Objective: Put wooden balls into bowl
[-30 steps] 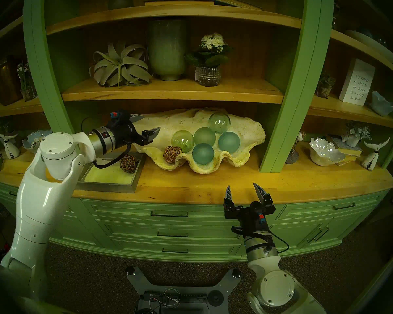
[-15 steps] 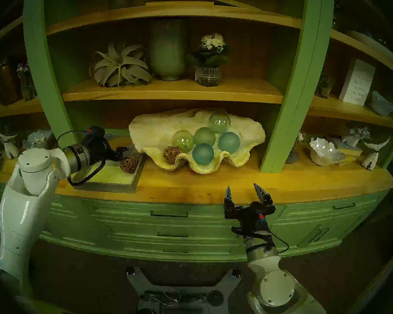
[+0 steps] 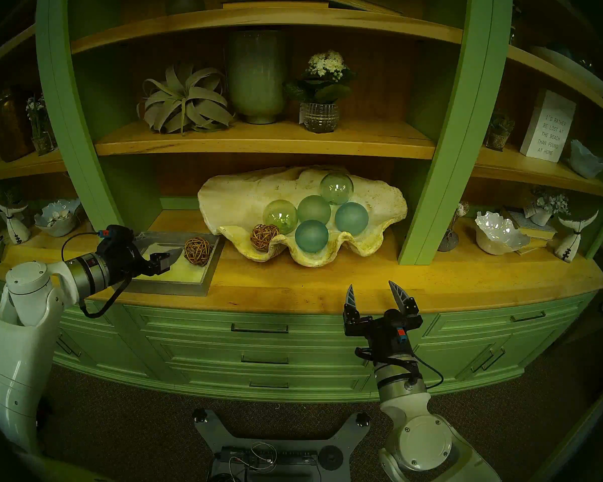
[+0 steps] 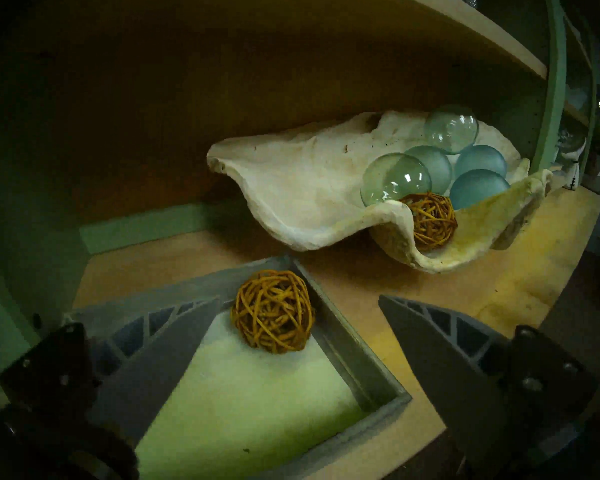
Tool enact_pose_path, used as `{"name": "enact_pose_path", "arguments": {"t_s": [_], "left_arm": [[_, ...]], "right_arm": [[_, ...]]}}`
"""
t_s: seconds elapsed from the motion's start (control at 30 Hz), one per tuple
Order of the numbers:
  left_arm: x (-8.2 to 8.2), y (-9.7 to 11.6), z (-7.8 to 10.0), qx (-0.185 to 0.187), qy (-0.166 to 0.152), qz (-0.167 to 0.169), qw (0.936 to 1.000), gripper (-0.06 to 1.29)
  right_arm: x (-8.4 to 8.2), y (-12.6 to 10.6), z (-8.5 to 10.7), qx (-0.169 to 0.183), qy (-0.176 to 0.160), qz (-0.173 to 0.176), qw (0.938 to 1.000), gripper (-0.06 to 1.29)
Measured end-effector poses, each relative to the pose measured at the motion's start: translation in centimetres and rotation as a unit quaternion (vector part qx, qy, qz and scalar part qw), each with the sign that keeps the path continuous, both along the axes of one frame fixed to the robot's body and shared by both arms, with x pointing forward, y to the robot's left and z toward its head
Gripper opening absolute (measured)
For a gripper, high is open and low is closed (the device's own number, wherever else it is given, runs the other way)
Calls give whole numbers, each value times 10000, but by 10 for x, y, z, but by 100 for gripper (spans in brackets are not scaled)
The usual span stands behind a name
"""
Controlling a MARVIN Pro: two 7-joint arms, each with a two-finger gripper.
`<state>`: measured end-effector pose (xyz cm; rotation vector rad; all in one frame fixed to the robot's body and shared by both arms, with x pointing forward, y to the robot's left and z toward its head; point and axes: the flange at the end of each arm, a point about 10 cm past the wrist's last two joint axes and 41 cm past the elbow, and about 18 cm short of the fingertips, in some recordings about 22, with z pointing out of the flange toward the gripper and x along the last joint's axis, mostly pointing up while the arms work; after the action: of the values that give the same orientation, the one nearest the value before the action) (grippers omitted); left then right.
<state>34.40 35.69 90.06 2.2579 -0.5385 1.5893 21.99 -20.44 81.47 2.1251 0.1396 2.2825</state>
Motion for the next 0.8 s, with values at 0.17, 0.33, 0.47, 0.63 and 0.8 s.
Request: {"name": "enact_pose_path", "arguments": {"t_s": [0.17,0.33,0.47,0.63,0.8], "left_arm": [[8,-6,-25,-91,186,-161,9997,121],[18,-11,-36,-7,217,-237,9995,121],[28,-14,-39,155,150,-230,9995,121],[37,-14,-30,343,-70,-234,9991,121],[42,-12,-21,476,-270,-215,9983,121]], "right_arm": [[0,0,0,0,-1,1,10000,123],[0,0,0,-1,0,1,10000,123],[0,0,0,-2,2,1,10000,123],[0,0,0,-2,3,0,10000,123],[0,0,0,-2,3,0,10000,123]]}}
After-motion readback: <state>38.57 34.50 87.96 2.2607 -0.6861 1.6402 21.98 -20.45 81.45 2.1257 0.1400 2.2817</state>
